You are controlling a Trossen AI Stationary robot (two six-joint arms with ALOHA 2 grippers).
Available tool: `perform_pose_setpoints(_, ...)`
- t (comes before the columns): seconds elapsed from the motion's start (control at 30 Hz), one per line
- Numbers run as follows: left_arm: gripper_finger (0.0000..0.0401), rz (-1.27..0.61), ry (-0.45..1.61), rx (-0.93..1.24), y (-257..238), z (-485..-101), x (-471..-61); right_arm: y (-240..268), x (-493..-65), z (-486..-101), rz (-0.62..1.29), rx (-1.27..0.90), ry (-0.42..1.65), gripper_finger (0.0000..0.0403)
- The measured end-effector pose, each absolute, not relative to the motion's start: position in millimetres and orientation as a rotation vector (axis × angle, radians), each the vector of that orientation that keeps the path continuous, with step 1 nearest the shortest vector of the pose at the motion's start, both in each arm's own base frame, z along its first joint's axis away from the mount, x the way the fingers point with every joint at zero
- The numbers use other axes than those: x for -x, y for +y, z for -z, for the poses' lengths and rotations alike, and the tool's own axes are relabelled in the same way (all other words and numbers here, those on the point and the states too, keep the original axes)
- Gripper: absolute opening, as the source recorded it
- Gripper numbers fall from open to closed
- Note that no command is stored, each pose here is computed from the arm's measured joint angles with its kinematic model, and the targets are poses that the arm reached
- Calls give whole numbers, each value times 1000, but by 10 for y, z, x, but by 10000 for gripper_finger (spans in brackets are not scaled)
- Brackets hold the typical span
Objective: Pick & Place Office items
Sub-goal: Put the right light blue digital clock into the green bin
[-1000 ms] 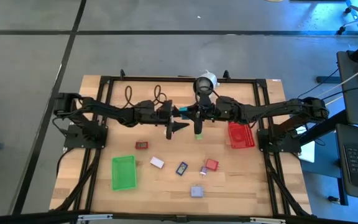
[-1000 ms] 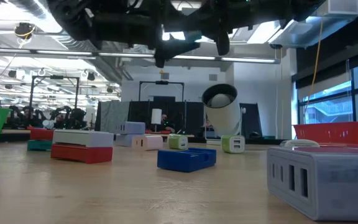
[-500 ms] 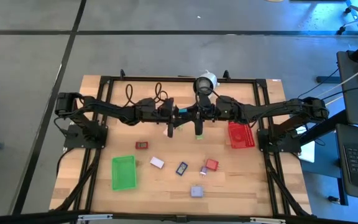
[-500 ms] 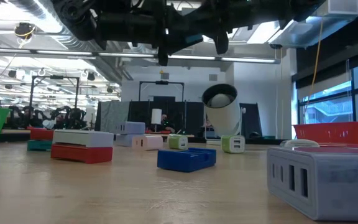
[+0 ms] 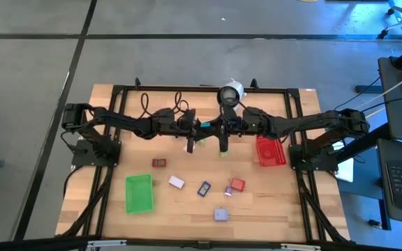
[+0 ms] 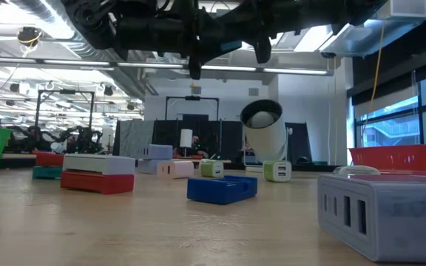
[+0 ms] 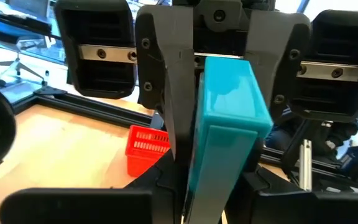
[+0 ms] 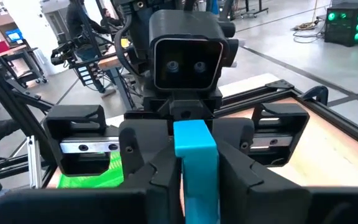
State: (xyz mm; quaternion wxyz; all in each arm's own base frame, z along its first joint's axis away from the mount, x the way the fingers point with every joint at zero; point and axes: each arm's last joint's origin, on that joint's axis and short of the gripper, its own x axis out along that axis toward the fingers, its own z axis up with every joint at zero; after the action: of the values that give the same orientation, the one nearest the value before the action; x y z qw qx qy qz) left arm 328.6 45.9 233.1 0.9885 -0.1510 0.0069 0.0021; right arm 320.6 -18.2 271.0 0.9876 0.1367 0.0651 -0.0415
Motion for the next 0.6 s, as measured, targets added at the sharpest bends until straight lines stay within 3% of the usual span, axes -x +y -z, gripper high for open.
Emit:
perform_pose_setpoints(0.37,67,32,151,442,487,-2210,-3267,-313,-3064,-2858,53,-325,126,257)
perform_pose_setpoints(0.6,68,21,261,636,422,-2128,-3248,-310,-2680,-3093,62,-325,199,293)
